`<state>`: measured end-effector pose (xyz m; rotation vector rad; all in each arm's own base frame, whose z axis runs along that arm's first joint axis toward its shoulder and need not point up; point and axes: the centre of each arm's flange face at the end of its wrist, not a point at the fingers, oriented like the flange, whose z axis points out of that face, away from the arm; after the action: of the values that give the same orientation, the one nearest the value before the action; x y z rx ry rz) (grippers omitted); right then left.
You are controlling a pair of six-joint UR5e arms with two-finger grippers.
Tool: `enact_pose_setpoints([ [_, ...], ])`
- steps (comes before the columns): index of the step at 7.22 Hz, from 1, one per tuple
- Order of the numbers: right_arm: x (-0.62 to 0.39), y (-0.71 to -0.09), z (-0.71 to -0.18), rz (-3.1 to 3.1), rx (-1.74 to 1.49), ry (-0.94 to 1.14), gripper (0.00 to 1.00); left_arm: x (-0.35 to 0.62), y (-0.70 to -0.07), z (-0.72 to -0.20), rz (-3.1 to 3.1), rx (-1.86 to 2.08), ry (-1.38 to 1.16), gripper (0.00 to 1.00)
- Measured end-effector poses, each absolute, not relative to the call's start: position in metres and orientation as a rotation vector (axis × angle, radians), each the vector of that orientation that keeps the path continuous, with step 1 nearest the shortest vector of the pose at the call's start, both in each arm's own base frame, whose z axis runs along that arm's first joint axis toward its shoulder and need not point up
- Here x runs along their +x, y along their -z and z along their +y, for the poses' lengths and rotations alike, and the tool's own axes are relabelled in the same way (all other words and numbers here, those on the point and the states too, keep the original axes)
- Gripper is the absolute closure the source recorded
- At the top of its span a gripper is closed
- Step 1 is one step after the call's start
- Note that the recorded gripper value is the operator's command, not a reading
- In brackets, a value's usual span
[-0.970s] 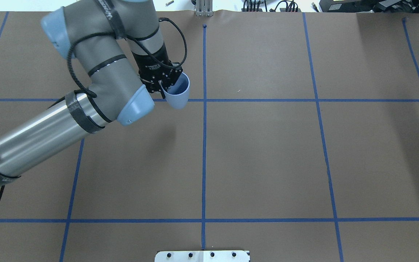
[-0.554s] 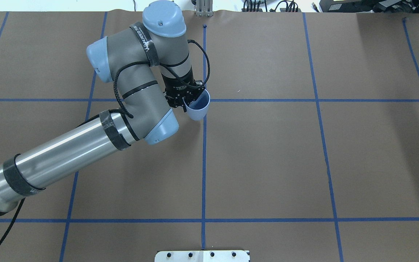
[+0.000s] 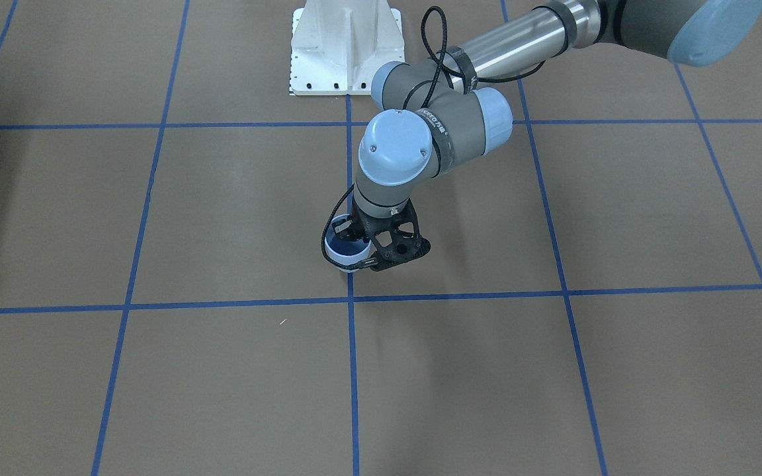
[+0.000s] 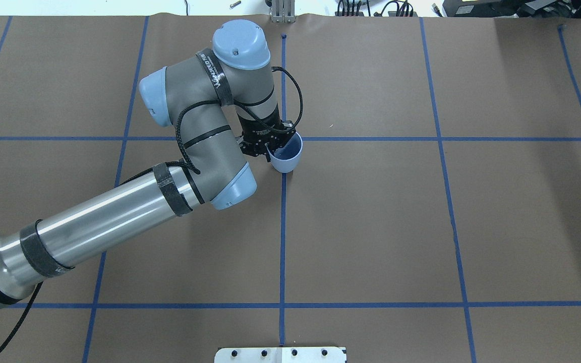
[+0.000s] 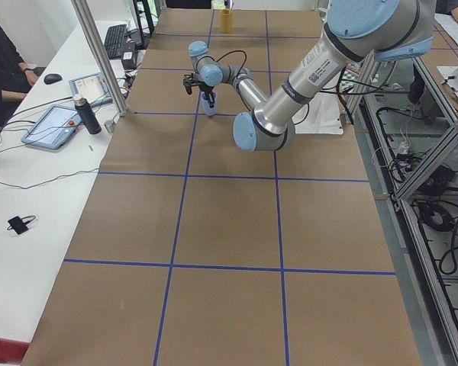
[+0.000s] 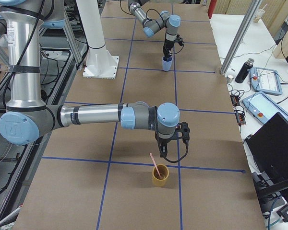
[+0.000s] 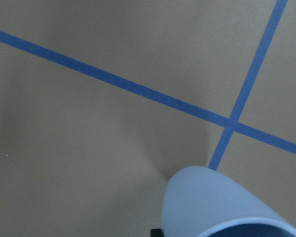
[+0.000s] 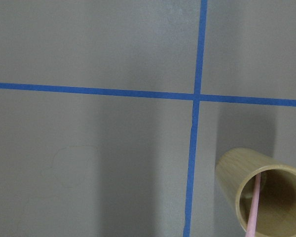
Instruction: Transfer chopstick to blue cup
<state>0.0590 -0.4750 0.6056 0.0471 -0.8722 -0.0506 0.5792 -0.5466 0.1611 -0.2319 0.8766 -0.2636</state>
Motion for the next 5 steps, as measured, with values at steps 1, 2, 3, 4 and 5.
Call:
enact_pose_setpoints([
  [1,0.059,-0.606,-0.475,-0.872,0.047,0.051,0.00,0.581,-0.162,-0.547,0.878,-0.225,0.261,0.02],
  [2,0.059,-0.606,-0.475,-0.871,0.048,0.051,0.00,0.580,-0.160,-0.548,0.880,-0.210,0.261,0.02],
  [3,0.059,-0.605,-0.475,-0.869,0.048,0.052,0.00,0.574,-0.153,-0.548,0.886,-0.191,0.267,0.02],
  [4,0.060,-0.605,-0.476,-0.865,0.051,0.056,0.00,0.559,-0.142,-0.551,0.896,-0.179,0.279,0.02],
  [5,0.062,-0.604,-0.476,-0.861,0.060,0.064,0.00,0.529,-0.125,-0.558,0.903,-0.180,0.299,0.02],
])
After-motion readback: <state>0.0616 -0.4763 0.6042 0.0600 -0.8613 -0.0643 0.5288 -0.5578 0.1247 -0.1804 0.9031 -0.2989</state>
